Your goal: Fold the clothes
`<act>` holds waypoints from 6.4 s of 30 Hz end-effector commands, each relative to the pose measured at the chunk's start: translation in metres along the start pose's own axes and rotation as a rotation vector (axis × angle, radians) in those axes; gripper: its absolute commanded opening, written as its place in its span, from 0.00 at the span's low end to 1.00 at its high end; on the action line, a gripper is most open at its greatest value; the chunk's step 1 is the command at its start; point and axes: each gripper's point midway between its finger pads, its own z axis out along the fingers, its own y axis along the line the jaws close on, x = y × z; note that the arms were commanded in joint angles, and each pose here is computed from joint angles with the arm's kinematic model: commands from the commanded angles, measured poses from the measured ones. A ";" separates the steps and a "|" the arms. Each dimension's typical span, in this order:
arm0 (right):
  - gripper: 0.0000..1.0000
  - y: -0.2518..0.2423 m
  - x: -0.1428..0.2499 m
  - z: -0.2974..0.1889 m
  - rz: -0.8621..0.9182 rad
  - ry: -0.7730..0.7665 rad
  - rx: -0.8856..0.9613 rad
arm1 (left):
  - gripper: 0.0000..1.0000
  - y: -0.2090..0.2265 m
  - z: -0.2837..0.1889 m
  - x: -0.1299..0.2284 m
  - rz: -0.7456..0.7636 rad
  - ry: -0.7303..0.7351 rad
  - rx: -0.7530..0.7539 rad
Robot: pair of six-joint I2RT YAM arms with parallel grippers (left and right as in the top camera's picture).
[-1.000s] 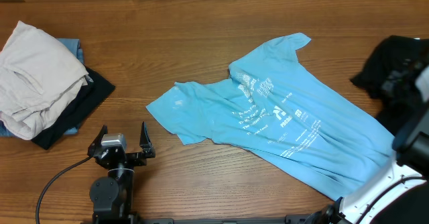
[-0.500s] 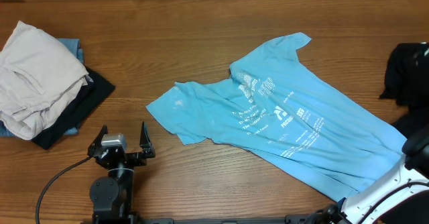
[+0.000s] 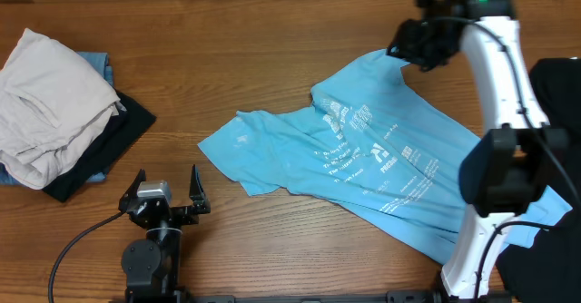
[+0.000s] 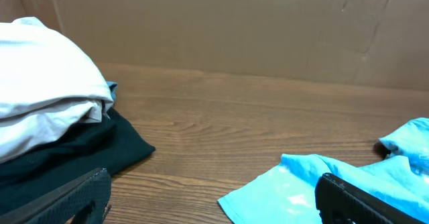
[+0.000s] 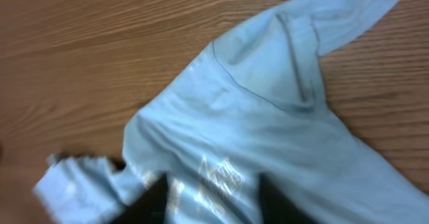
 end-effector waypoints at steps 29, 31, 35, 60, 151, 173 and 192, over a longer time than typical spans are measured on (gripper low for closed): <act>0.04 0.102 0.080 0.225 0.115 0.125 -0.025 | 1.00 0.000 0.000 0.001 0.027 -0.001 -0.004; 0.04 0.146 0.084 0.232 0.024 0.074 -0.095 | 1.00 0.000 0.000 0.001 0.027 -0.001 -0.004; 0.04 0.215 0.087 0.234 -0.191 -0.042 -0.223 | 1.00 0.000 0.000 0.001 0.027 -0.001 -0.004; 0.04 -0.134 0.015 -0.010 0.288 0.085 0.354 | 1.00 0.000 0.000 0.001 0.027 -0.001 -0.004; 0.31 -0.189 0.149 -0.051 0.638 0.359 0.425 | 1.00 0.000 0.000 0.001 0.027 -0.002 -0.004; 0.31 -0.215 0.212 -0.081 0.738 0.519 0.265 | 1.00 0.000 0.000 0.001 0.027 -0.001 -0.004; 0.29 -0.231 0.241 -0.020 0.682 0.507 0.389 | 1.00 0.000 0.000 0.001 0.027 -0.001 -0.004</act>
